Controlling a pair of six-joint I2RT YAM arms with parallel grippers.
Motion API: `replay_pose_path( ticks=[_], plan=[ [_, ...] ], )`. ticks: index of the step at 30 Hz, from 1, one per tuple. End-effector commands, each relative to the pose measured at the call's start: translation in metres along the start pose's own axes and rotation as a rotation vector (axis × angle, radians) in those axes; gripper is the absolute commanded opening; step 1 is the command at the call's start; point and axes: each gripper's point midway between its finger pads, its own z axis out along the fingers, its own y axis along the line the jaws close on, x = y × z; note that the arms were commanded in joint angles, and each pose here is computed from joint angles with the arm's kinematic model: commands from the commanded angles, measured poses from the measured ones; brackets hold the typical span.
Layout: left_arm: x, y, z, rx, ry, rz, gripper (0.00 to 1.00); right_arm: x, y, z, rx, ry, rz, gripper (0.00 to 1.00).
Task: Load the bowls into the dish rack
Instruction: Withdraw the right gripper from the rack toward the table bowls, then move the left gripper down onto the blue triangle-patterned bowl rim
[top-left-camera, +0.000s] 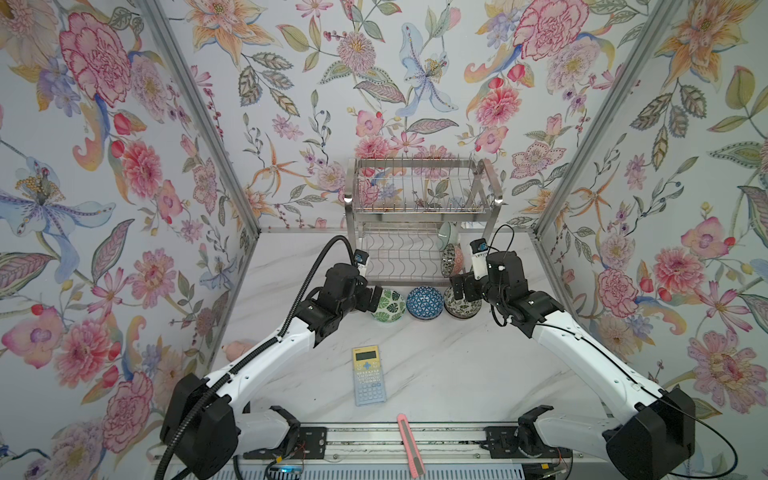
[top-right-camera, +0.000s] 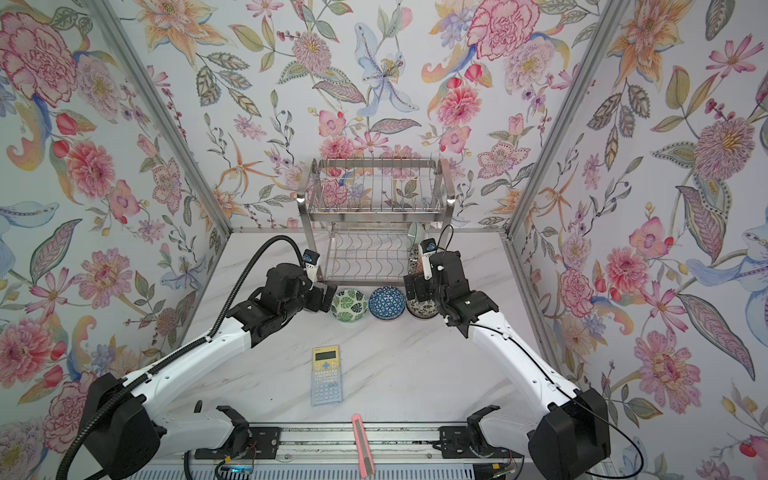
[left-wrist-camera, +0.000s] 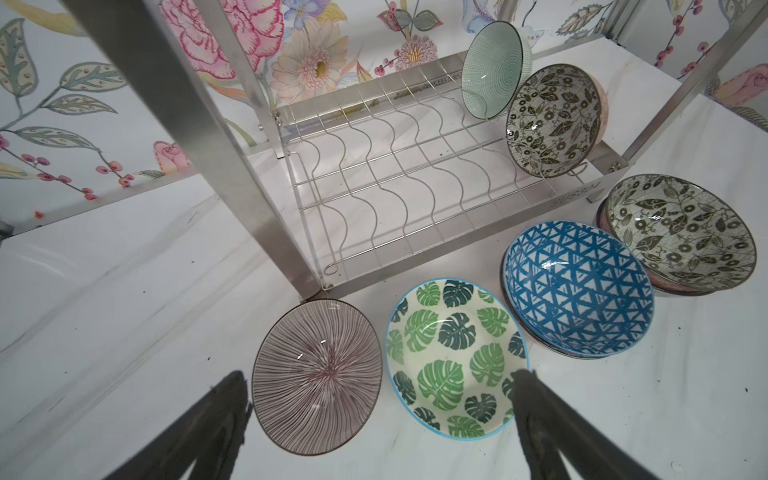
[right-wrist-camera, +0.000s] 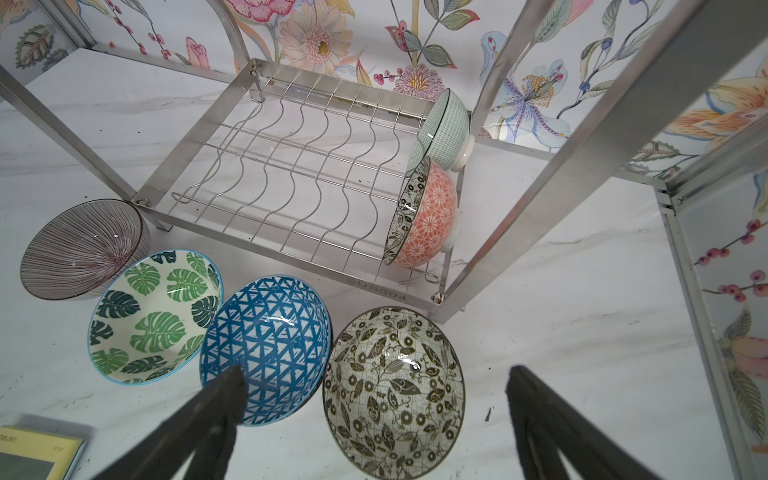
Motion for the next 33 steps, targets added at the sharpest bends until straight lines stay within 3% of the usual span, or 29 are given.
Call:
replay_pose_path(
  ticks=[1,21,33],
  plan=[
    [-0.021,-0.016,0.005,0.036,-0.062,-0.028,0.99,0.004,0.000,0.003,-0.009,0.008,0.019,0.99],
    [0.003,-0.083,0.069,0.182,0.041,0.013,0.99,0.005,-0.005,0.007,-0.003,0.017,0.034,0.99],
    [0.011,-0.106,0.099,0.227,0.076,0.027,0.86,0.006,-0.005,0.008,-0.004,0.020,0.037,0.99]
  ],
)
